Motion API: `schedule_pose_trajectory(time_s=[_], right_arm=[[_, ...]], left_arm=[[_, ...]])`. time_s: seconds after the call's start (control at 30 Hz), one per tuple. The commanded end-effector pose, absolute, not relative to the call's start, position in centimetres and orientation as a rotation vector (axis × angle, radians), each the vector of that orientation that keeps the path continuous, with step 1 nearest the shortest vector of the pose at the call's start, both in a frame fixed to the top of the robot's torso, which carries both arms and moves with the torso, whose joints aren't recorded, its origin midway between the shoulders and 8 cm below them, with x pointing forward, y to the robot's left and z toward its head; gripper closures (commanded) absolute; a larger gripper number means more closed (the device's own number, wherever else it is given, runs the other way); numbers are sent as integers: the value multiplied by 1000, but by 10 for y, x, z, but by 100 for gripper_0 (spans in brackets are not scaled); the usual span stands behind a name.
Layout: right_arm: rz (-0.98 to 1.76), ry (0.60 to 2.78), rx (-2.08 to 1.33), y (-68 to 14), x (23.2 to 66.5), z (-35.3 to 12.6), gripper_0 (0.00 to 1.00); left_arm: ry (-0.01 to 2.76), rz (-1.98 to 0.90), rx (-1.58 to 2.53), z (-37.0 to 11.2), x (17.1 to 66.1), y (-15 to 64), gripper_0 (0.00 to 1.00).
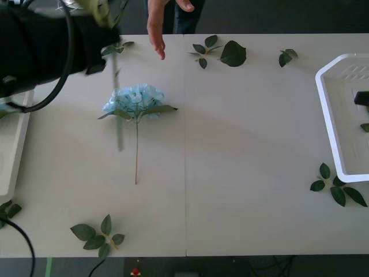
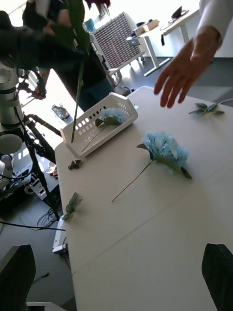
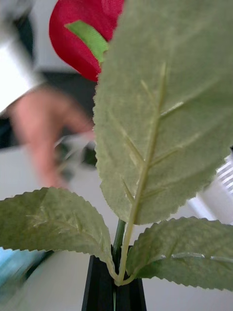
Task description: Place the red flowers into the right box and the blue flowers into the left box. If a person shows an open palm, hand one flower to the person first, then continue sorting.
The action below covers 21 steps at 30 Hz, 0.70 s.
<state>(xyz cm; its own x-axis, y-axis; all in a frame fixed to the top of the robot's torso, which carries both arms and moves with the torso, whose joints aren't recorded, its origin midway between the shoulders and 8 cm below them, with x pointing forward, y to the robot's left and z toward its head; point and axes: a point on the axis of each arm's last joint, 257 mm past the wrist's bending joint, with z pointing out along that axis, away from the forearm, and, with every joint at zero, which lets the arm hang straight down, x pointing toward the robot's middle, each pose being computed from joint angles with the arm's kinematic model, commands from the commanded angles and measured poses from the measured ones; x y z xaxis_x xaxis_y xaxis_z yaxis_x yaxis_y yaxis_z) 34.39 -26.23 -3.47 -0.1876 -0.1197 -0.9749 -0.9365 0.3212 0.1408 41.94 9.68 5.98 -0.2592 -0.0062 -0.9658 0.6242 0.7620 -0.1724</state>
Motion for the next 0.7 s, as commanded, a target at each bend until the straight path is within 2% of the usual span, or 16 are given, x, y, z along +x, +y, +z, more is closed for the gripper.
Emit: schedule_pose_trajectory(time_s=[0.03, 0.33, 0.7], right_arm=[[996, 1573, -1012, -263, 341, -38, 0], [1084, 1485, -1030, -237, 337, -17, 0], [1327, 1368, -1061, -185, 324, 4, 0]], left_arm=[[1599, -800, 568, 81, 391, 40, 100], [1528, -968, 672, 74, 362, -23, 100], [1384, -1121, 699, 62, 373, -75, 100]])
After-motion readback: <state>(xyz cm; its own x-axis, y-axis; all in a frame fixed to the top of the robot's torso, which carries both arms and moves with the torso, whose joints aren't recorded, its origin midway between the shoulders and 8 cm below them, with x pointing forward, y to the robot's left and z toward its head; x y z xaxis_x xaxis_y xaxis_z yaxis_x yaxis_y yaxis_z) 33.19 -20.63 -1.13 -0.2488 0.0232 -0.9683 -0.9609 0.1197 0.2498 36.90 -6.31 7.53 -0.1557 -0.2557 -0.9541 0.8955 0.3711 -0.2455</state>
